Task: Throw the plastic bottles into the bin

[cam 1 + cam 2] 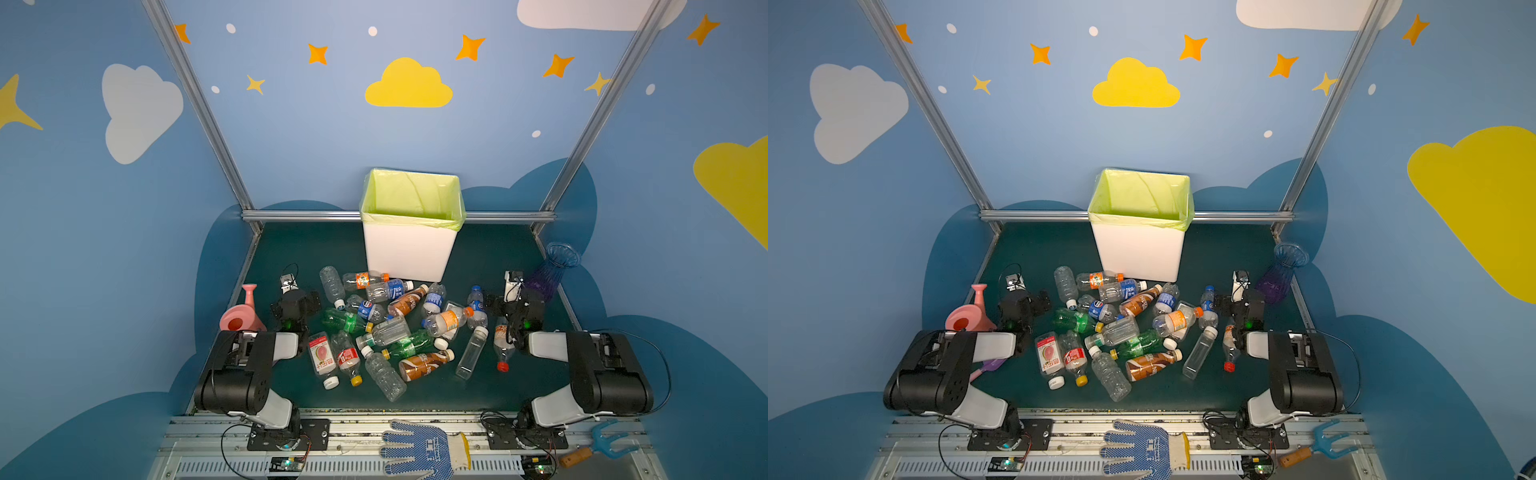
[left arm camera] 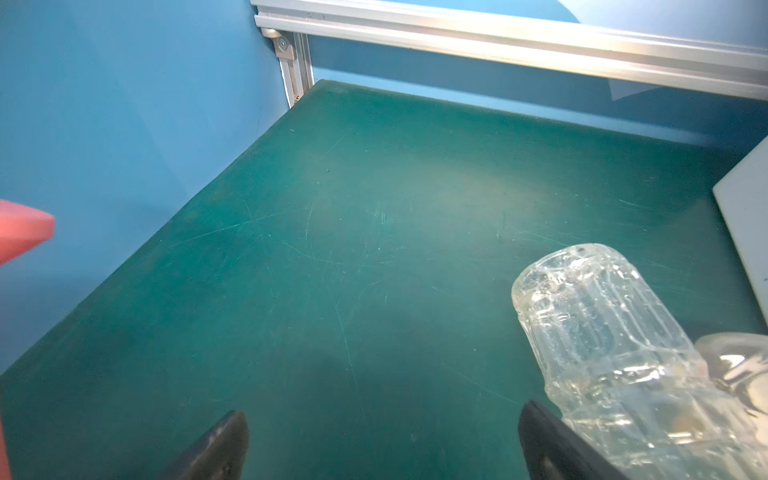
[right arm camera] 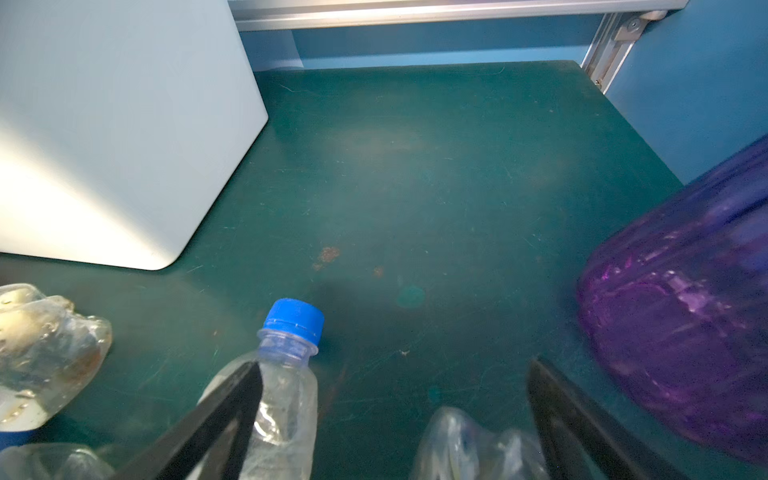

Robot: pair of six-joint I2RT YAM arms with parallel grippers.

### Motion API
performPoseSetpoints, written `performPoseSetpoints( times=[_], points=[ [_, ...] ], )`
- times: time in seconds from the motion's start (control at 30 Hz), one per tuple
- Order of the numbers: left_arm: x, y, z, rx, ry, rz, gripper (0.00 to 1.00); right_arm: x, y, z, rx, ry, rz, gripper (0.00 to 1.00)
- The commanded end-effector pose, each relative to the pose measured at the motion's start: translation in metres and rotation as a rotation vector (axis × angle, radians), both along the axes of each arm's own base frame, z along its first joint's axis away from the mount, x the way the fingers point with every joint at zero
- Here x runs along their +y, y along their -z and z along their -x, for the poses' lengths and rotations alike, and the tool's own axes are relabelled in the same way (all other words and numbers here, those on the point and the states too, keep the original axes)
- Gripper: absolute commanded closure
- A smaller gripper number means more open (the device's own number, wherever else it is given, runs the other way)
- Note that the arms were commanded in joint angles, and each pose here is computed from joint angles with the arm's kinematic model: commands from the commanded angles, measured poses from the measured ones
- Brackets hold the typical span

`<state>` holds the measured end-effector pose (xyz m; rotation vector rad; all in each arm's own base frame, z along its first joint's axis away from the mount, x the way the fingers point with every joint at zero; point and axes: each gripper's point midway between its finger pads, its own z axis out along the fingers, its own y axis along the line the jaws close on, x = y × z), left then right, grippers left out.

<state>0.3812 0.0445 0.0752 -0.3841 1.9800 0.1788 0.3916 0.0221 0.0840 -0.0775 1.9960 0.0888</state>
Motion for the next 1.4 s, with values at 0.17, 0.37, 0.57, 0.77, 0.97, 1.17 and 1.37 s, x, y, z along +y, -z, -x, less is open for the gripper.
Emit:
performPoseSetpoints(
  times=[0.17, 0.37, 0.57, 0.77, 0.97, 1.17, 1.37],
  points=[
    [0.001, -0.010, -0.005, -0.023, -0.002, -0.002, 0.00, 0.001, -0.005, -0.003, -0.017, 0.000, 0.008, 0.02],
    [0.002, -0.009, -0.005, -0.023, -0.003, -0.001, 0.00, 0.002, -0.005, -0.003, -0.015, -0.002, 0.009, 0.02],
    [0.001, -0.009, -0.005, -0.024, -0.003, -0.002, 0.00, 0.002, -0.005, -0.003, -0.015, -0.002, 0.007, 0.02],
    [0.001, -0.009, -0.005, -0.023, -0.003, -0.001, 0.00, 0.002, -0.005, -0.003, -0.015, -0.003, 0.008, 0.02],
    [0.001, -0.008, -0.004, -0.021, -0.003, 0.000, 0.00, 0.001, -0.004, -0.003, -0.014, -0.001, 0.007, 0.02],
    [0.006, -0.016, -0.002, -0.024, -0.029, 0.007, 0.00, -0.008, -0.014, -0.006, -0.032, 0.057, -0.007, 0.02],
    [0.004, -0.050, 0.001, -0.084, -0.055, -0.042, 0.00, -0.020, -0.034, 0.019, 0.297, 0.182, -0.078, 0.02]
  ],
)
